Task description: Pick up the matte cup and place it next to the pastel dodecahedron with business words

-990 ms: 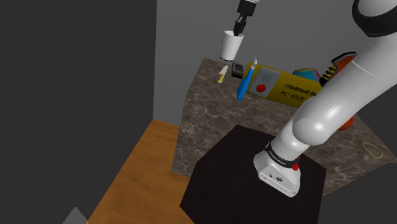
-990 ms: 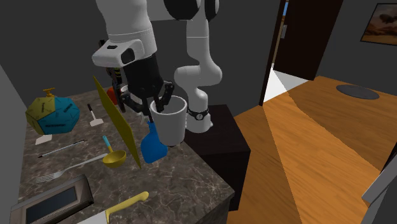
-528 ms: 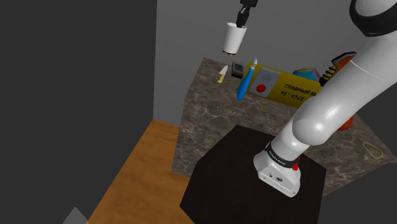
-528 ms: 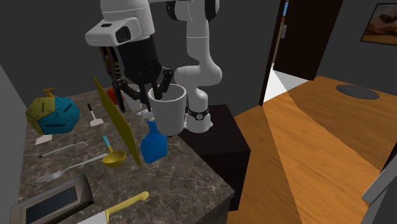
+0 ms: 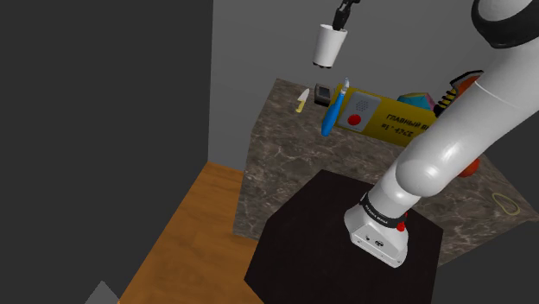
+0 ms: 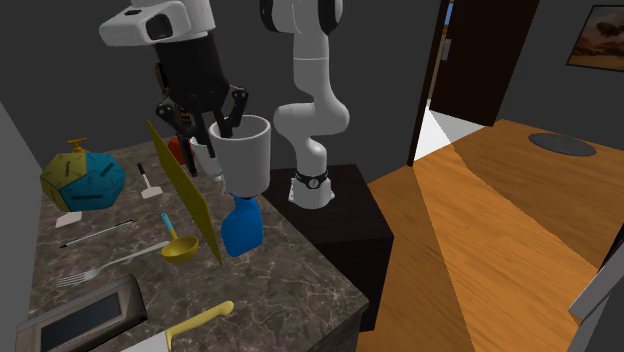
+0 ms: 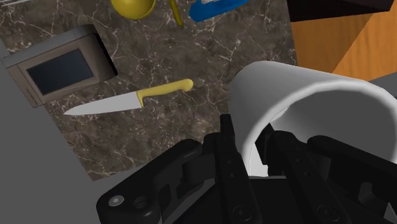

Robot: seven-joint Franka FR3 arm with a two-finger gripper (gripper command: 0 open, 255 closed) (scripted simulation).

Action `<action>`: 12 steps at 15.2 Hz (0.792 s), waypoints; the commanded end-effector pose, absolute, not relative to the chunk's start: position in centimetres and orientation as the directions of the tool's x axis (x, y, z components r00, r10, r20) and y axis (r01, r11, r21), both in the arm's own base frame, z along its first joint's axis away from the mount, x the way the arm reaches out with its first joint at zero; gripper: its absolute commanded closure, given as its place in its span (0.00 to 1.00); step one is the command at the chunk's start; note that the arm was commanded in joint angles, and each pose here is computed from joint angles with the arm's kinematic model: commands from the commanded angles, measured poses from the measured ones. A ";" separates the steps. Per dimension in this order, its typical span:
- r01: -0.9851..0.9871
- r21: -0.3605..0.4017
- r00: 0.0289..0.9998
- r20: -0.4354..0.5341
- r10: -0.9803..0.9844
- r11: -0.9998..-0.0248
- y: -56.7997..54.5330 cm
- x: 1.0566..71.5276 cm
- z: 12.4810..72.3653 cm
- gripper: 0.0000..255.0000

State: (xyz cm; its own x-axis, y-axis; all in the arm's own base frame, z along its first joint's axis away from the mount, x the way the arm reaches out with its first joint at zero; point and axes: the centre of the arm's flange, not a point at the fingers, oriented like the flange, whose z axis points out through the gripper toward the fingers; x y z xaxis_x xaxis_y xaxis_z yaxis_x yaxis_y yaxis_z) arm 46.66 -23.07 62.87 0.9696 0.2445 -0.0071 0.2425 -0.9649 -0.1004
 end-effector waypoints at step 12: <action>0.244 -0.100 0.969 -0.007 0.246 -0.965 -38.2 38.5 62.8 1.00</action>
State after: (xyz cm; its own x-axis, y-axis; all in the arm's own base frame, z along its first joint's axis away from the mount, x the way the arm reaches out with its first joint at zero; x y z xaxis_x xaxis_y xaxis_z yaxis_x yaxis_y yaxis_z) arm 39.08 -37.17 62.84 0.9698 0.2439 -0.0070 0.2420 -0.9650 -0.1008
